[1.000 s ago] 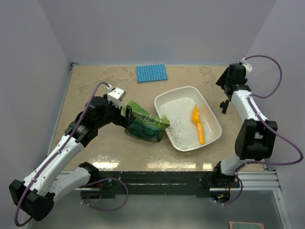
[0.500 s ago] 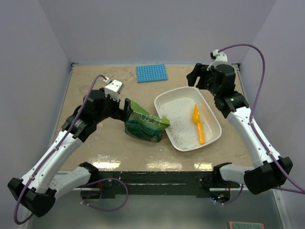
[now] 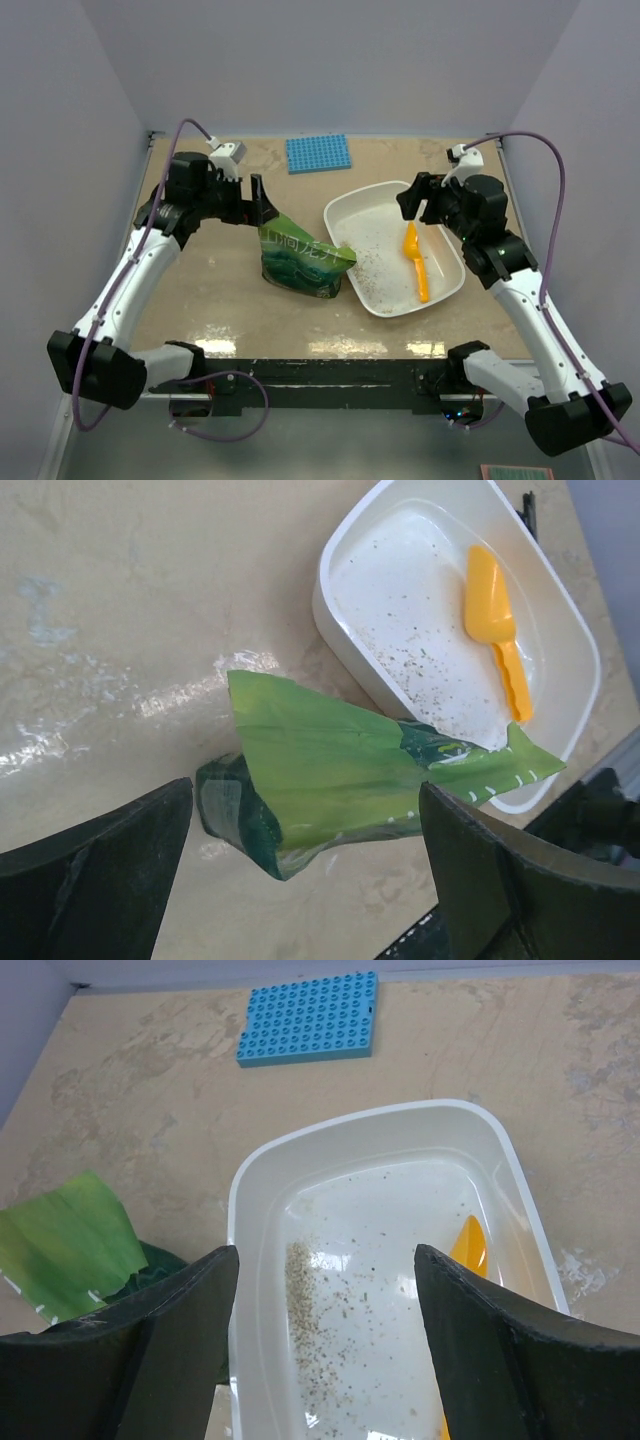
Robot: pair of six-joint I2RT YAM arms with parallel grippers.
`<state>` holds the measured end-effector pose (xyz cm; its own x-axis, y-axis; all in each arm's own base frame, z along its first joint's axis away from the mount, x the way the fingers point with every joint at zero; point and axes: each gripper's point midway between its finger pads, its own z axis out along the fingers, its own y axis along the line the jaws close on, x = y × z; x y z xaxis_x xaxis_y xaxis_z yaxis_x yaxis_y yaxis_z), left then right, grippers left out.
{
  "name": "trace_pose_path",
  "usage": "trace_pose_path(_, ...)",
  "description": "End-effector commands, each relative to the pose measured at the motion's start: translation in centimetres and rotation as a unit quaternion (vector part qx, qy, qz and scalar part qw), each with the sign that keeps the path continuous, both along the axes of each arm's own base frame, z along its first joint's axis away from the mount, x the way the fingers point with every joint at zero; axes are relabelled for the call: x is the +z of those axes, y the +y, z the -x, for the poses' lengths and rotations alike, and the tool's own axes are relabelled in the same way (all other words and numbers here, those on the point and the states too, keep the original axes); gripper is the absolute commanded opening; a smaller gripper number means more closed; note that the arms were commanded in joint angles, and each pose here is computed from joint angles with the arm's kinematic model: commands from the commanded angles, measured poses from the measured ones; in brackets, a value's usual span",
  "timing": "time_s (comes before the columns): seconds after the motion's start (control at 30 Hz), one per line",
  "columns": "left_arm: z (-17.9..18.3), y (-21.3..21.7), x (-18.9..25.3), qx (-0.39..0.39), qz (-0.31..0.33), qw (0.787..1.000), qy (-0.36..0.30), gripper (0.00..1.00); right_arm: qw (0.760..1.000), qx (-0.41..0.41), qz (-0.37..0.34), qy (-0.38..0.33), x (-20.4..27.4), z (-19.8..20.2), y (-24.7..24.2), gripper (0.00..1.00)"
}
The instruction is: Fill the litter box with clean litter
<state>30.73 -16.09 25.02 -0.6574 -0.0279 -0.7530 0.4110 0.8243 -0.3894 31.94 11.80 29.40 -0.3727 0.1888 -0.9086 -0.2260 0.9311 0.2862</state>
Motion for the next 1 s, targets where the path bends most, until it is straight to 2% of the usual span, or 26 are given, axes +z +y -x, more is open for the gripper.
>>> trace_pose_path(0.0, 0.4, 0.1, 0.5, -0.043, 0.134, 0.987, 0.084, 1.0, 1.0, 0.022, 0.007, -0.013, 0.2, 1.7, 0.0, 0.76)
trace_pose_path(0.3, 2.5, -1.1, -1.3, -0.091, 0.225, 0.959, 0.144, 1.0, 0.999, 0.026, 0.016, -0.013, -0.5, 3.9, -0.7, 0.76)
trace_pose_path(0.43, 3.1, -1.7, -1.1, -0.117, 0.256, 0.949, 0.142, 1.0, 0.999, 0.029, 0.009, -0.017, -0.5, 4.1, -0.5, 0.76)
trace_pose_path(0.6, 2.9, -1.8, -1.9, -0.122, 0.257, 0.948, 0.147, 1.0, 0.999, 0.034, 0.0, -0.013, -0.8, 4.4, -0.3, 0.76)
trace_pose_path(0.97, 3.4, -2.6, -0.2, -0.173, 0.291, 0.932, 0.129, 1.0, 0.999, 0.033, 0.001, 0.001, -2.0, 4.9, -0.4, 0.75)
